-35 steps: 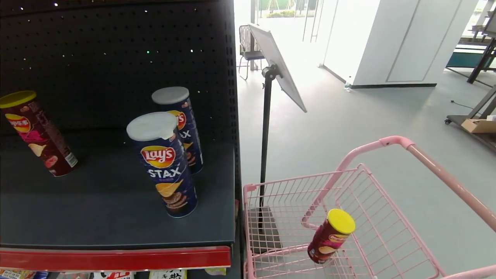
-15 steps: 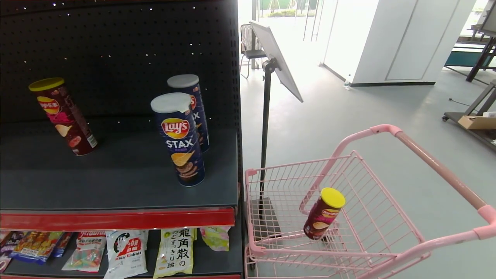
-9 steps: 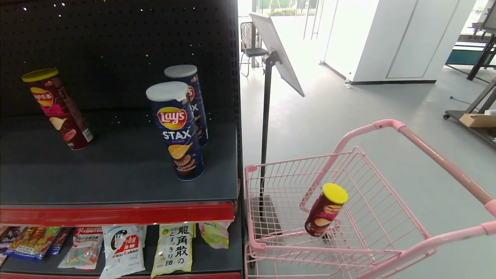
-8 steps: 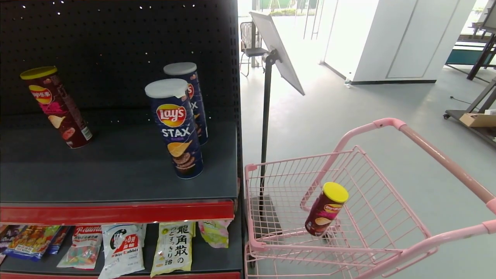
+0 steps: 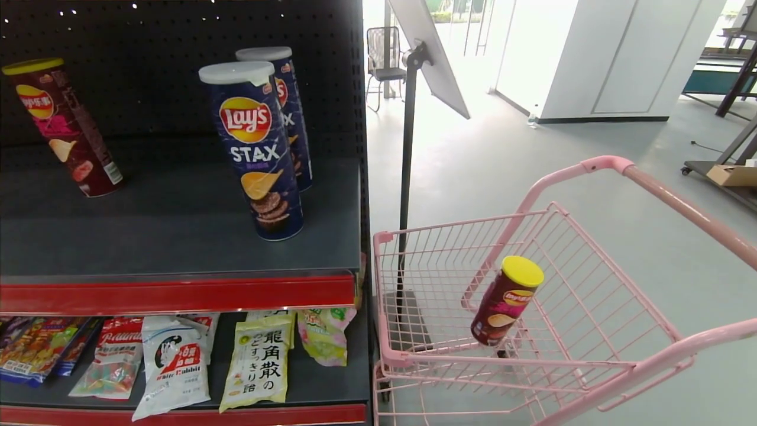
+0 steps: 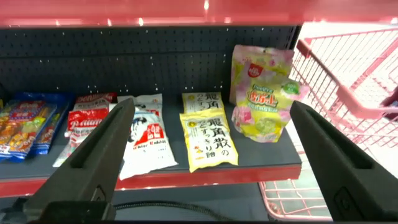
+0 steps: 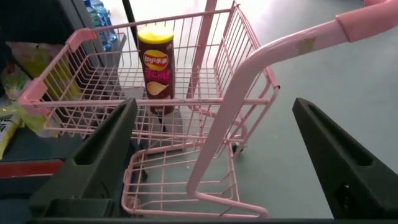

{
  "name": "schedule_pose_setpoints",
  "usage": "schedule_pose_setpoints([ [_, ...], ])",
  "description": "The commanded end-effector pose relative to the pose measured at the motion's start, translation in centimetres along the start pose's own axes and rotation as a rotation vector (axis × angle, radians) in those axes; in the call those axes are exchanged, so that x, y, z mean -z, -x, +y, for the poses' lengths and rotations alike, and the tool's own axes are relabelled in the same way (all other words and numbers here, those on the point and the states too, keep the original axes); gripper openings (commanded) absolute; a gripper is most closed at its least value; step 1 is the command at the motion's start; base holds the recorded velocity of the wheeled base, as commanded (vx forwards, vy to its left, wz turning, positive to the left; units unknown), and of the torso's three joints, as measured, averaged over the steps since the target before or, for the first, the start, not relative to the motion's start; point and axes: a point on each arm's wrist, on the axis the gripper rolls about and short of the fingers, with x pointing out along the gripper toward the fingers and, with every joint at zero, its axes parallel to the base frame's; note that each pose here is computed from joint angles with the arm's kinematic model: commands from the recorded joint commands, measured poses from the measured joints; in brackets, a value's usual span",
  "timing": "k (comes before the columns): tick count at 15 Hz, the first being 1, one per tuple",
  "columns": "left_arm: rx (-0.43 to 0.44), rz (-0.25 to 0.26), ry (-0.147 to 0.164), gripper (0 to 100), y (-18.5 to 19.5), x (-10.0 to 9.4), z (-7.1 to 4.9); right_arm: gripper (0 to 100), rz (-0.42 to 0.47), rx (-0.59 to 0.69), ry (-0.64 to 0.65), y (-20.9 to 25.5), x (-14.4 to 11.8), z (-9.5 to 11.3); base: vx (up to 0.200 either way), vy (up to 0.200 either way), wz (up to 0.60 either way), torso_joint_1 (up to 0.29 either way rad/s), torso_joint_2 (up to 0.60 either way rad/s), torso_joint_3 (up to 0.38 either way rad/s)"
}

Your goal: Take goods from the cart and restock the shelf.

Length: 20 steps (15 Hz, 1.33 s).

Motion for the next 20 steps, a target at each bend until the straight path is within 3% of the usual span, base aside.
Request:
schedule_pose_setpoints([
  [1, -0.001, 0.001, 0.000, 100, 0.0, 0.0, 0.0, 100, 0.001, 0.001, 0.002, 0.0, 0.0, 0.0, 0.000, 0.000, 0.00, -0.217, 0.55, 0.344],
  [6, -0.001, 0.001, 0.000, 100, 0.0, 0.0, 0.0, 100, 0.003, 0.002, 0.006, 0.0, 0.0, 0.0, 0.000, 0.000, 0.00, -0.172, 0.46, 0.288],
  [16, -0.001, 0.001, 0.000, 100, 0.0, 0.0, 0.0, 100, 0.006, -0.047, 0.028, 0.0, 0.0, 0.1, 0.000, 0.000, 0.00, -0.009, 0.03, 0.019],
  [17, -0.001, 0.001, 0.000, 100, 0.0, 0.0, 0.0, 100, -0.095, -0.096, 0.046, 0.5, -2.1, 0.2, 0.000, 0.000, 0.00, 0.000, 0.00, 0.000],
  [18, -0.001, 0.001, 0.000, 100, 0.0, 0.0, 0.0, 100, -0.190, -0.161, 0.054, 1.3, -8.1, 0.4, 0.000, 0.000, 0.00, 0.000, 0.00, 0.000],
  [19, 0.001, 0.001, 0.000, 100, 0.0, 0.0, 0.0, 100, -0.138, -0.195, 0.049, -0.1, -11.5, 0.5, 0.000, 0.000, 0.00, 0.000, 0.00, 0.000],
  [20, -0.001, 0.000, 0.000, 100, 0.0, 0.0, 0.0, 100, -0.158, -0.259, 0.040, -2.5, -18.0, 0.7, 0.000, 0.000, 0.00, 0.000, 0.00, 0.000],
])
